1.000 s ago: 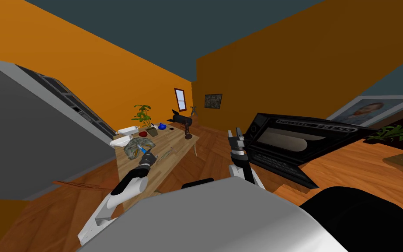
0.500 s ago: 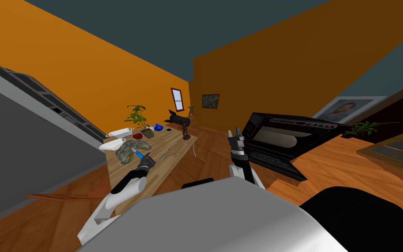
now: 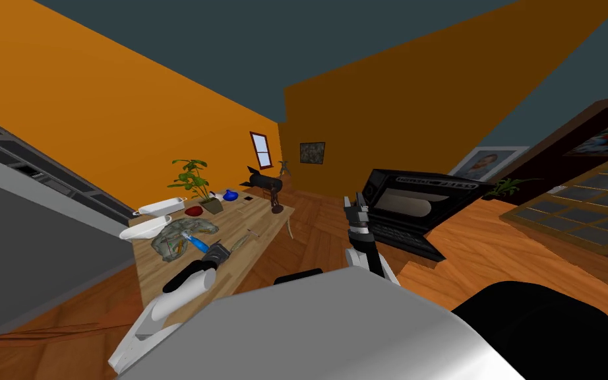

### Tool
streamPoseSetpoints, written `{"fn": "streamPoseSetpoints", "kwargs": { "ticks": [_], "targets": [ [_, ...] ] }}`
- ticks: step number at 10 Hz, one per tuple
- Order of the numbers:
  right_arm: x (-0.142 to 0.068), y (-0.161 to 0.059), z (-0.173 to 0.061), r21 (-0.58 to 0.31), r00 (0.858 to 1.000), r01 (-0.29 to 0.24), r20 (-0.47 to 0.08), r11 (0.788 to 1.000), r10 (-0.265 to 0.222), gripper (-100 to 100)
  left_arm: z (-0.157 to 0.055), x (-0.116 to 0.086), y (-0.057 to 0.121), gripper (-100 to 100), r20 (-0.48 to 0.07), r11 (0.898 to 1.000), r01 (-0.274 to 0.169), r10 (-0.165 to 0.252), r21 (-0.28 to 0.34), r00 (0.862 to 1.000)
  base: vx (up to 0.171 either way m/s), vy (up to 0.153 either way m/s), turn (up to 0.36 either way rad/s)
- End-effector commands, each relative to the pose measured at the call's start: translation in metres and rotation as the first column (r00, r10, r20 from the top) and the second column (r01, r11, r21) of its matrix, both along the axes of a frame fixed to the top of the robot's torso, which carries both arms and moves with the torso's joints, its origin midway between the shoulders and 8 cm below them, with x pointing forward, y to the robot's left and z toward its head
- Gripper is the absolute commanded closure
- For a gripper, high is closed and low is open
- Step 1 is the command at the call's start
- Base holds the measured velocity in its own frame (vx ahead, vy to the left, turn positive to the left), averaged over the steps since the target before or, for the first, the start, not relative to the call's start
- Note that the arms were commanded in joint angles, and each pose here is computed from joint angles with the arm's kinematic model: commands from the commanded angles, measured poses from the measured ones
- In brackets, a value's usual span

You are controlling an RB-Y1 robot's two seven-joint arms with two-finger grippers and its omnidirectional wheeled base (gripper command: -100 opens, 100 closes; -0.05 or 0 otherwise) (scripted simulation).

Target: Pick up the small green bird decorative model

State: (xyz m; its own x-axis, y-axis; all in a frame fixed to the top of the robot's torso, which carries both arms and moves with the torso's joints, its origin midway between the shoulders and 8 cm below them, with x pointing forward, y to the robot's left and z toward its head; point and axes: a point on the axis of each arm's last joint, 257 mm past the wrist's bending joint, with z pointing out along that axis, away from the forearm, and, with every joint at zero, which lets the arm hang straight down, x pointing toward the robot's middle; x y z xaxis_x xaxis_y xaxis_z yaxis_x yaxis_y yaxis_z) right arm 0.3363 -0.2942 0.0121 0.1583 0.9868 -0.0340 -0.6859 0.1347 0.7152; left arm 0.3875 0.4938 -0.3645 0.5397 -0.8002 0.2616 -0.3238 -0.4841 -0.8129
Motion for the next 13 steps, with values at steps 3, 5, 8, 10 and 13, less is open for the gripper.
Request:
{"fn": "streamPoseSetpoints", "kwargs": {
  "ticks": [3, 5, 8, 10, 13],
  "targets": [
    [0.000, 0.000, 0.000, 0.000, 1.000, 0.000, 0.000, 1.000, 0.000, 0, -0.034, -0.025, 0.015, -100, -0.096, 0.992, -0.092, 0.083, -0.090, 0.992, 0.037, 0.000, -0.111],
    [0.000, 0.000, 0.000, 0.000, 1.000, 0.000, 0.000, 1.000, 0.000, 0, -0.045, -0.036, 0.020, -100, -0.133, 0.984, -0.129, 0.112, -0.121, 0.985, 0.046, 0.006, -0.067],
    [0.000, 0.000, 0.000, 0.000, 1.000, 0.000, 0.000, 1.000, 0.000, 0, -0.065, -0.056, 0.029, -100, -0.203, 0.964, -0.201, 0.165, -0.173, 0.965, 0.039, 0.000, -0.100],
    [0.000, 0.000, 0.000, 0.000, 1.000, 0.000, 0.000, 1.000, 0.000, 0, -0.075, -0.067, 0.032, -100, -0.241, 0.952, -0.236, 0.186, -0.196, 0.952, 0.043, 0.002, -0.078],
    [0.000, 0.000, 0.000, 0.000, 1.000, 0.000, 0.000, 1.000, 0.000, 0, -0.092, -0.091, 0.042, -100, -0.318, 0.915, -0.324, 0.241, -0.240, 0.917, 0.051, 0.011, -0.113]
  ]
}}
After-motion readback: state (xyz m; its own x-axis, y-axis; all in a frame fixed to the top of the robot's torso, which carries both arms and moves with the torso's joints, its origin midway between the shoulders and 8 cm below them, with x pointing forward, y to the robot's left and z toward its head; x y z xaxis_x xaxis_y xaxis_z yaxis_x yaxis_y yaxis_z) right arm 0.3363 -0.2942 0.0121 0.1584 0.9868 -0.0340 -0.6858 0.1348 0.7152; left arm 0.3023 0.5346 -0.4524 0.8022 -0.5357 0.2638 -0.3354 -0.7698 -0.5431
